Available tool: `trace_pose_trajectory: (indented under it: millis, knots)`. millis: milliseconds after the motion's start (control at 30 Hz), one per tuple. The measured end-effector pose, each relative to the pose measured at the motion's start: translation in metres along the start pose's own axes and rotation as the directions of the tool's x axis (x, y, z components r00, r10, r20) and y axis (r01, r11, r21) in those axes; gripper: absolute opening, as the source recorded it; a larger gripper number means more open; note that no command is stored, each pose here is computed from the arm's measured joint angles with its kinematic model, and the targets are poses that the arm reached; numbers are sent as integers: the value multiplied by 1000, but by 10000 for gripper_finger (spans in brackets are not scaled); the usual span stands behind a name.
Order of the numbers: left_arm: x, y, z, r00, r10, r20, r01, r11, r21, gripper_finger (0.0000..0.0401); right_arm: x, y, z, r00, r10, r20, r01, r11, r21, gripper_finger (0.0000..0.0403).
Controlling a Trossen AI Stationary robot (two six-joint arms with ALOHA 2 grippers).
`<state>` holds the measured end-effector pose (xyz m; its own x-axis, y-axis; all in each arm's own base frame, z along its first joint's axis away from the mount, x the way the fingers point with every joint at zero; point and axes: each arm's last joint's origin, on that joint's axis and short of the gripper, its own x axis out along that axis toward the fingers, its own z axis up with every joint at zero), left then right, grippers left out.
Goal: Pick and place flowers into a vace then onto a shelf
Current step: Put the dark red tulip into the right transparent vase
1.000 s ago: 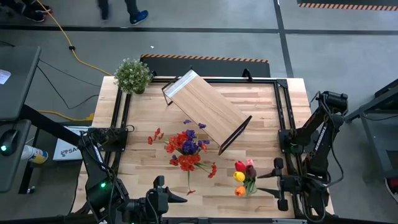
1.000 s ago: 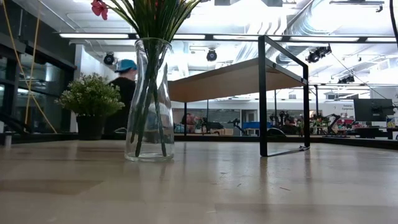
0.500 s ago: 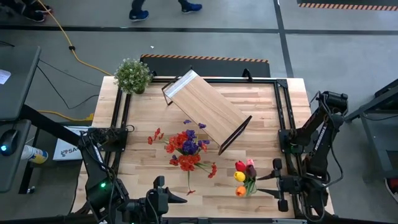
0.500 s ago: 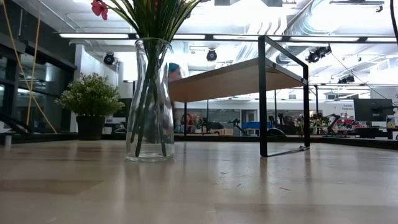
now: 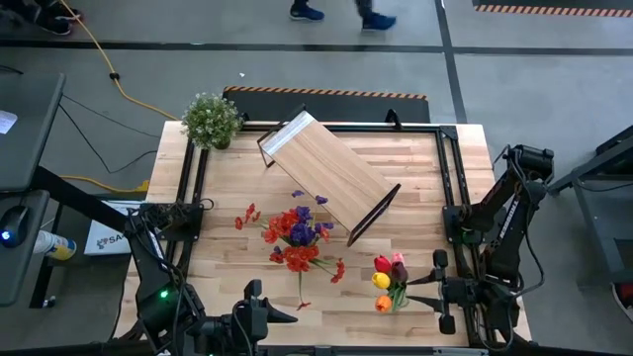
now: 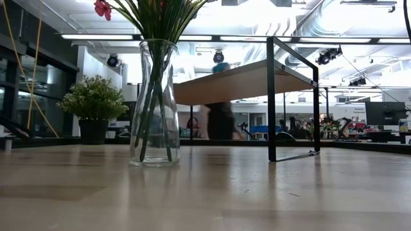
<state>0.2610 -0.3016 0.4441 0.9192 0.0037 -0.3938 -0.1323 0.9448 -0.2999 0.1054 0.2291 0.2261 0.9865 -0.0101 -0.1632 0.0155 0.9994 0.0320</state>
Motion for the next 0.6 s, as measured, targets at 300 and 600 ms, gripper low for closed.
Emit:
trace_pose_trajectory:
  millis: [300, 600]
  knots:
    - [0, 0, 0, 1000, 0, 2, 0, 1000, -1, 266, 7, -3, -1, 999, 7, -33, -7, 1000, 12, 99]
    - [0, 0, 0, 1000, 0, 3, 0, 1000, -2, 266, 11, -7, -7, 994, 35, -102, -31, 999, 44, 69]
